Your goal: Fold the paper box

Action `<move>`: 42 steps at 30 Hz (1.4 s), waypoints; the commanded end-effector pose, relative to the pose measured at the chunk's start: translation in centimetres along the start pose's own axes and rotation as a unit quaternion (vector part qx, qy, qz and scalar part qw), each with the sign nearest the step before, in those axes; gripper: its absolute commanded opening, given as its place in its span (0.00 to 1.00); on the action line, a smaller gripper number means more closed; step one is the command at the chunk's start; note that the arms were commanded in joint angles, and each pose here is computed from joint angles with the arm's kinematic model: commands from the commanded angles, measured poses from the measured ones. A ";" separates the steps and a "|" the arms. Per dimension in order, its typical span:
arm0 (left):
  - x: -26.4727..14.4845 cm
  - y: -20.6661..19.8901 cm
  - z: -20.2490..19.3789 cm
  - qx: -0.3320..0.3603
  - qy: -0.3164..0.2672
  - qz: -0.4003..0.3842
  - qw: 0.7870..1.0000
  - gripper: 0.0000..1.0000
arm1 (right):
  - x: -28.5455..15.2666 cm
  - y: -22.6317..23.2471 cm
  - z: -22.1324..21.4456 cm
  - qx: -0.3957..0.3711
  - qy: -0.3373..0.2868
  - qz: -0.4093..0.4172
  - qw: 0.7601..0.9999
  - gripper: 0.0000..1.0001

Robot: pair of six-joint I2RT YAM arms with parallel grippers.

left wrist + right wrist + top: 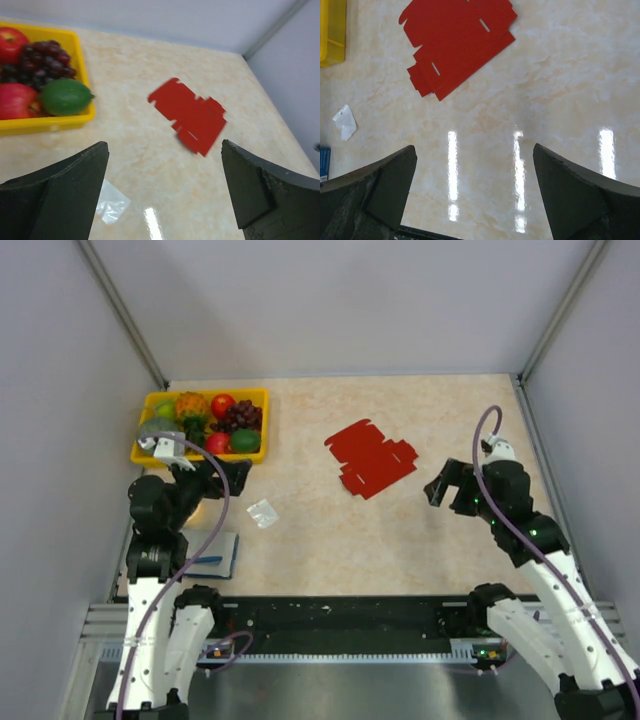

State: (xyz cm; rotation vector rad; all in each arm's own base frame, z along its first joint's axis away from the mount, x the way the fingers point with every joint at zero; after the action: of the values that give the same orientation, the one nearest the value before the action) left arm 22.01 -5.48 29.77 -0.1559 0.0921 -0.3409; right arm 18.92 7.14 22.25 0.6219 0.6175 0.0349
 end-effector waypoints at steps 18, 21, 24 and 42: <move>-3.8 -9.4 -7.9 -0.105 0.137 -0.300 0.938 0.98 | 21.3 -0.9 8.5 0.077 0.135 0.145 0.977 0.88; -2.8 -9.9 -8.6 -0.120 0.143 -0.316 0.930 0.96 | 23.4 -1.5 7.4 0.086 0.170 0.164 0.968 0.81; -1.8 -10.9 -9.3 -0.121 0.161 -0.331 0.922 0.92 | 24.6 -1.8 6.0 0.086 0.201 0.175 0.960 0.75; 1.8 -15.2 -10.4 -0.098 0.206 -0.316 0.921 0.85 | 29.8 -0.5 3.1 0.054 0.274 0.183 0.943 0.34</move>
State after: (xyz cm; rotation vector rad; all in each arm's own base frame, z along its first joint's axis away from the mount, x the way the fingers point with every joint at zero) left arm 16.08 -21.15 18.97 -0.3183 0.6160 -1.0314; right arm 44.63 8.54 7.23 0.8737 1.0393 0.4161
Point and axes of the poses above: each gripper's point midway between its finger pads, its own x axis out along the fingers, its own y axis along the line the jaws close on, z = x × y, the point moved 5 cm from there along -x, back along the fingers, and after that the axes turned 15 degrees about x, right-handed, at the moved point
